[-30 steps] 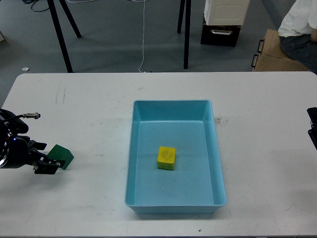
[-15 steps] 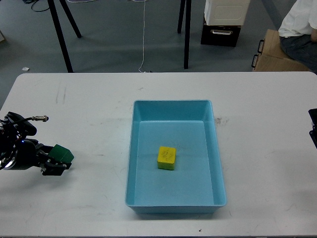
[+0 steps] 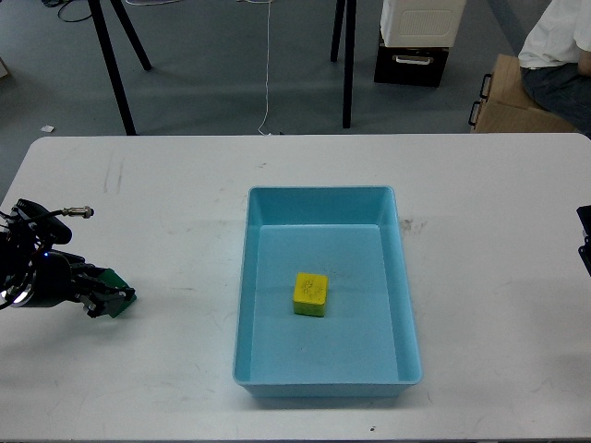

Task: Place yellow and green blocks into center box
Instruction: 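Lift the green cube with the left gripper and carry it over the tray, then lower the green cube onto the yellow cube and open the left gripper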

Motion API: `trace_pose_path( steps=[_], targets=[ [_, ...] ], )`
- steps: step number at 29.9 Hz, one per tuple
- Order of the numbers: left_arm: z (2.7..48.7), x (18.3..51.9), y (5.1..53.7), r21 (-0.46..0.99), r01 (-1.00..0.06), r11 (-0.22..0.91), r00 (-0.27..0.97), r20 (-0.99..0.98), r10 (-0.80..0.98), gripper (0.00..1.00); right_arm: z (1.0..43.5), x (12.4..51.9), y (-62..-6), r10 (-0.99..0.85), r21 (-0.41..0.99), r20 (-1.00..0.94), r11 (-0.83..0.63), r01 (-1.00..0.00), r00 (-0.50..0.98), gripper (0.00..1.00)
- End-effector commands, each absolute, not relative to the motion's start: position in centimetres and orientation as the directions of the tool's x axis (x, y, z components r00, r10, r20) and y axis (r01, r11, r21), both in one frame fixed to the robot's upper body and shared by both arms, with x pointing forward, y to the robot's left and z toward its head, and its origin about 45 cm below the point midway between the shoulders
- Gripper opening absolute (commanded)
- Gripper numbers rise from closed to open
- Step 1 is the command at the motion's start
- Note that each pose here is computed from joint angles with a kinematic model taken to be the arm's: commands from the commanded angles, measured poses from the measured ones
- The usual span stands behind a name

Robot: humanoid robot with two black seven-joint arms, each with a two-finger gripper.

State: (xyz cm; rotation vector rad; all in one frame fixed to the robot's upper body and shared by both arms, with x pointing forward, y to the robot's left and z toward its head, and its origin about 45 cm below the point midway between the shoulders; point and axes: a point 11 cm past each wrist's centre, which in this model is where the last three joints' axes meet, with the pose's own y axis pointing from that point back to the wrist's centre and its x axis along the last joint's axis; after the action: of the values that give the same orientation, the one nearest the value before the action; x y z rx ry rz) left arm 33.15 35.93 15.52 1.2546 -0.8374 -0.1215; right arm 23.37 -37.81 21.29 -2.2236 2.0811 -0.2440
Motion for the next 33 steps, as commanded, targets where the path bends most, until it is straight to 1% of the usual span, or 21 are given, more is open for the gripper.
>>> trace_pose_path(
  steps=[1, 6, 10, 12, 15, 20, 22, 27, 30, 33],
  targets=[
    [19.8, 36.2, 34.6, 0.823, -0.432, 0.369, 0.624, 0.568, -0.536, 0.17, 20.9, 23.2, -38.1, -0.997, -0.161, 0.058, -0.062, -0.985, 0.053, 0.98],
    [26.2, 39.4, 32.2, 0.75, -0.522, 0.407, 0.487, 0.653, -0.58, 0.18, 19.9, 22.6, -39.0, -0.998, -0.125, 0.065, -0.024, -0.992, 0.017, 0.98],
    [31.9, 40.5, 27.4, 0.668, -0.553, 0.497, 0.315, 0.72, -0.618, 0.18, 18.9, 22.4, -39.6, -0.998, -0.097, 0.067, 0.0, -0.995, -0.007, 0.98],
    [34.6, 40.4, 24.5, 0.626, -0.549, 0.553, 0.217, 0.746, -0.63, 0.18, 18.6, 22.3, -40.1, -0.997, -0.087, 0.071, 0.017, -0.996, -0.024, 0.98],
    [36.0, 39.6, 17.6, 0.579, -0.465, 0.669, 0.088, 0.783, -0.616, 0.19, 18.9, 22.2, -40.9, -0.995, -0.096, 0.081, 0.044, -0.994, -0.051, 0.98],
    [34.7, 37.5, 9.6, 0.552, -0.311, 0.774, 0.021, 0.818, -0.575, 0.21, 19.3, 22.4, -41.3, -0.994, -0.11, 0.083, 0.055, -0.992, -0.064, 0.98],
    [33.0, 36.4, 7.2, 0.575, -0.243, 0.781, 0.017, 0.808, -0.589, 0.21, 19.2, 22.4, -41.4, -0.994, -0.108, 0.085, 0.056, -0.993, -0.065, 0.98],
    [28.2, 34.6, 4.8, 0.659, -0.143, 0.739, 0.044, 0.75, -0.66, 0.22, 19.1, 22.4, -41.7, -0.993, -0.106, 0.086, 0.067, -0.992, -0.076, 0.98],
    [26.5, 34.7, 4.1, 0.685, -0.128, 0.717, 0.067, 0.728, -0.683, 0.22, 19.1, 22.5, -41.7, -0.993, -0.106, 0.086, 0.067, -0.992, -0.076, 0.98],
    [24.4, 35.1, 4.5, 0.716, -0.126, 0.687, 0.109, 0.698, -0.708, 0.22, 19.2, 22.5, -41.8, -0.993, -0.107, 0.086, 0.069, -0.992, -0.078, 0.98]
  ],
)
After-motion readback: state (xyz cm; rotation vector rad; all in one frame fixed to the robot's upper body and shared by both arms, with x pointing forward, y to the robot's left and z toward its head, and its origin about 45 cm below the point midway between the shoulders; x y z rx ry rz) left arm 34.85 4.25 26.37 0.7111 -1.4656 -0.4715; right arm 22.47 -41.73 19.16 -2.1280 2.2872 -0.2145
